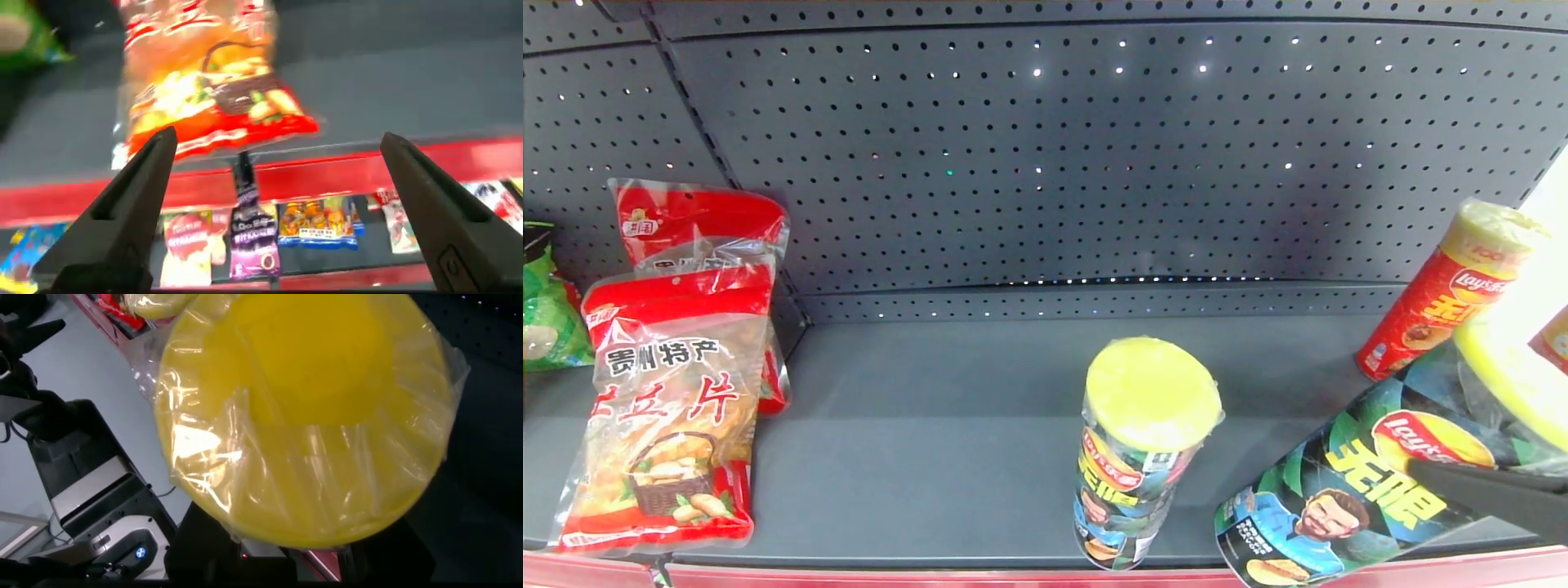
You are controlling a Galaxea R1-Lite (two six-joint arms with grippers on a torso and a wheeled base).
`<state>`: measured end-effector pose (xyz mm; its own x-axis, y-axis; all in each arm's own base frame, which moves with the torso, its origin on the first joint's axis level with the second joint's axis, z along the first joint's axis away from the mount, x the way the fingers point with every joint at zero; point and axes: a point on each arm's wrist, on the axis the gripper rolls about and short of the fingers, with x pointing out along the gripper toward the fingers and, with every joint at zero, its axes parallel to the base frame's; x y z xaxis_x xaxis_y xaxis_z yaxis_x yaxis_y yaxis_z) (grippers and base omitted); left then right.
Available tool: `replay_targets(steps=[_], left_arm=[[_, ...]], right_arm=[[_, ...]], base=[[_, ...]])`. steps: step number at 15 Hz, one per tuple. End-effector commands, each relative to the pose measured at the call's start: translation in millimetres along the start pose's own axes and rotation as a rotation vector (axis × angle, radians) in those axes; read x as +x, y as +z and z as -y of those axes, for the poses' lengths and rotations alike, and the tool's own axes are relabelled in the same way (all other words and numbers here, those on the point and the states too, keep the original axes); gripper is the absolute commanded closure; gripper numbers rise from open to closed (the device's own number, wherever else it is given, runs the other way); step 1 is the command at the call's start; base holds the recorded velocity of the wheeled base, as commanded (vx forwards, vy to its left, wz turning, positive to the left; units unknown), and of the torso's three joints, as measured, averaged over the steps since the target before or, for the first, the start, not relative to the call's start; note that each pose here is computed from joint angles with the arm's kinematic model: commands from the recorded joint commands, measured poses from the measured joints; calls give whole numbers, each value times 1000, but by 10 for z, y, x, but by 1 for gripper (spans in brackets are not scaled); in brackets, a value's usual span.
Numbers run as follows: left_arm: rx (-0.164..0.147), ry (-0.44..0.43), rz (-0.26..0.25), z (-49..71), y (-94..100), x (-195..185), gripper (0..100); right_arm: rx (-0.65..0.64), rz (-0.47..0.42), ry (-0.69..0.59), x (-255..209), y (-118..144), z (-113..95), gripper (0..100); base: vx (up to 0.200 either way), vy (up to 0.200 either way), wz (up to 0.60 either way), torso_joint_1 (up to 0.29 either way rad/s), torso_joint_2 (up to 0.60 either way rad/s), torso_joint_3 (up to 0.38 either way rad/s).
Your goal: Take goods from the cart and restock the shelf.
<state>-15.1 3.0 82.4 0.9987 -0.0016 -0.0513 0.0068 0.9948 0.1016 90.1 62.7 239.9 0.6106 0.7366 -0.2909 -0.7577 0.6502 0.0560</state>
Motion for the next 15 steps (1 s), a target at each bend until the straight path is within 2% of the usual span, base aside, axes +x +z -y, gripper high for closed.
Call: replay_targets(steps=[1,2,3,4,5,7,10,11,12,13,15], left_arm=[[0,136,-55,16,9,29,0],[26,118,-69,19,9,42,0],[40,19,-19,13,5,11,0],[8,26,23,8,-6,-24,0],[-16,121,54,14,-13,-54,0],[-19,109,77,12,-17,-70,0],[-42,109,92,11,-17,-79,0],[-96,105,93,12,-21,-77,0],[-117,106,96,11,-17,-79,0],[-173,93,53,17,-64,-75,0],[-170,93,51,17,-65,-75,0]], right_arm=[[-1,-2,4,18,24,2,100],[-1,-3,6,37,39,9,100],[-5,10,6,22,67,5,100],[-6,12,5,18,67,3,100],[-6,13,5,11,64,1,100],[-5,15,5,10,69,1,100],[9,14,-2,20,92,8,100],[20,15,-6,50,141,7,100],[20,12,3,73,153,3,100],[31,7,4,169,215,54,100],[35,27,8,337,315,159,100]], base=[[0,0,0,0,0,0],[0,0,0,0,0,0],[0,0,0,0,0,0],[0,0,0,0,0,0],[0,0,0,0,0,0],[0,0,0,0,0,0],[0,0,0,0,0,0],[0,0,0,0,0,0],[0,0,0,0,0,0],[0,0,0,0,0,0],[0,0,0,0,0,0]])
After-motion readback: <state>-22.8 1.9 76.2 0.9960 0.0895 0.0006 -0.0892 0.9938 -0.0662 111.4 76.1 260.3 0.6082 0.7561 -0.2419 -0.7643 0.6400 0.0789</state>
